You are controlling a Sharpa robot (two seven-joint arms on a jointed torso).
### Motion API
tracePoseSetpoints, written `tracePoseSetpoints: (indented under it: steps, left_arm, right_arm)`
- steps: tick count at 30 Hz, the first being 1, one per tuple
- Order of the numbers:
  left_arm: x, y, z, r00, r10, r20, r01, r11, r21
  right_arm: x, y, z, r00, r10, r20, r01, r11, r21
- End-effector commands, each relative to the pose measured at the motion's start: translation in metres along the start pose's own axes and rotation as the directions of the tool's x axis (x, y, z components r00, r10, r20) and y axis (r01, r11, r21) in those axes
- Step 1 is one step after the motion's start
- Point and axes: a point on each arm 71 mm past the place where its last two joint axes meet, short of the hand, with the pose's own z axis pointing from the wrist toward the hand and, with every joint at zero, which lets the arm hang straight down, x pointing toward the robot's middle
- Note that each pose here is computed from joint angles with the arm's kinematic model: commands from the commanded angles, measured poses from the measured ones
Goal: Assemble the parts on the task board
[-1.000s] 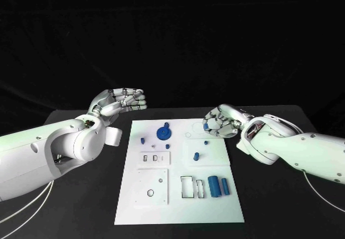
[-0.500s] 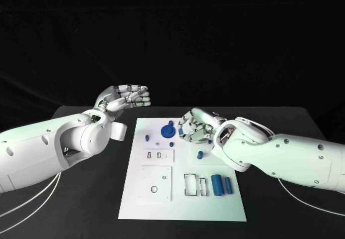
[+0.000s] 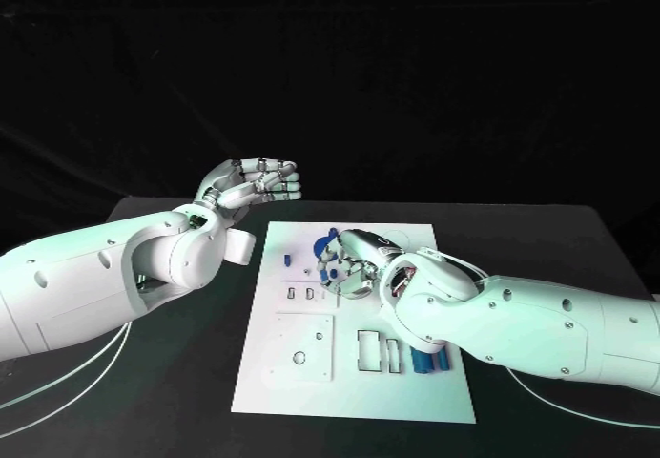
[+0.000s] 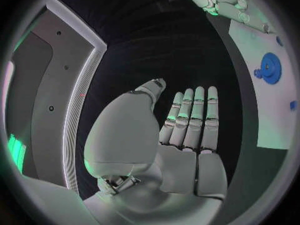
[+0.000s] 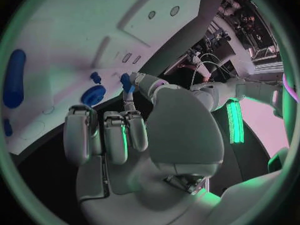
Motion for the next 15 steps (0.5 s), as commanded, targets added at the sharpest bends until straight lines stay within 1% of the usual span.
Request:
tracePoseSetpoints:
  steps: [1,6,15]
  left_arm:
    - [0.0033,-0.0004,0.0008,1.000,-0.011,-0.022,0.012,1.000,0.002]
    - [0.0048,-0.0002,0.0014,1.000,-0.013,-0.026,0.013,1.000,0.002]
    - [0.0052,-0.0002,0.0016,0.999,-0.014,-0.029,0.014,1.000,0.001]
  right_arm:
    - [0.006,0.000,0.001,0.999,-0.034,-0.017,0.034,0.999,0.024]
    - [0.016,0.006,0.002,0.999,-0.038,-0.035,0.038,0.999,0.011]
    - [0.024,0.005,0.004,0.997,-0.063,-0.046,0.064,0.998,0.013]
